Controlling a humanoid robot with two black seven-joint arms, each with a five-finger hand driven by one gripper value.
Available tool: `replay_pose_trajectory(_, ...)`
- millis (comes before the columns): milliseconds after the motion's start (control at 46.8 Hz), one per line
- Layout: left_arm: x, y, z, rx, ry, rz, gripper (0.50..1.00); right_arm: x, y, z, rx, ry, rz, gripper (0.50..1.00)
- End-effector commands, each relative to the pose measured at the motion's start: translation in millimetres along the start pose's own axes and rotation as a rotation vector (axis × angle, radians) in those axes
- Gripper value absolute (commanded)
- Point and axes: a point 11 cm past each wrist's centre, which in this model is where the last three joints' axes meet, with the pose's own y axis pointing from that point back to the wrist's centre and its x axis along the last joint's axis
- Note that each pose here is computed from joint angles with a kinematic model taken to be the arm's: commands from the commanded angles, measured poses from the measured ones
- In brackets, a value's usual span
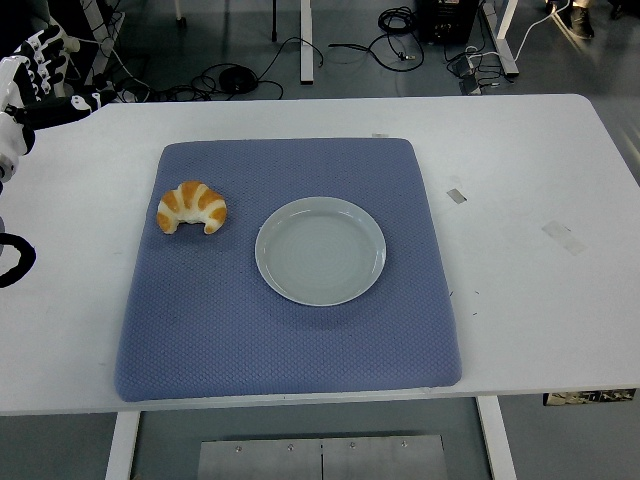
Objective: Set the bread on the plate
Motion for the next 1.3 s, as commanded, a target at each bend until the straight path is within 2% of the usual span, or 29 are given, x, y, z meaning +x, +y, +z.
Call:
replay_pose_trajectory(0, -0.8, -0.2, 0.1, 0.000, 0.000, 0.000, 0.975, 0.0, 0.0, 0.0, 0.000, 0.000, 0.000, 1.000)
replay_pose_trajectory(1282, -1.7, -0.4, 4.5, -0.008, 0.015, -0.004, 0.977, 0.0, 0.0, 0.0, 0.000, 0.000, 0.000, 1.000)
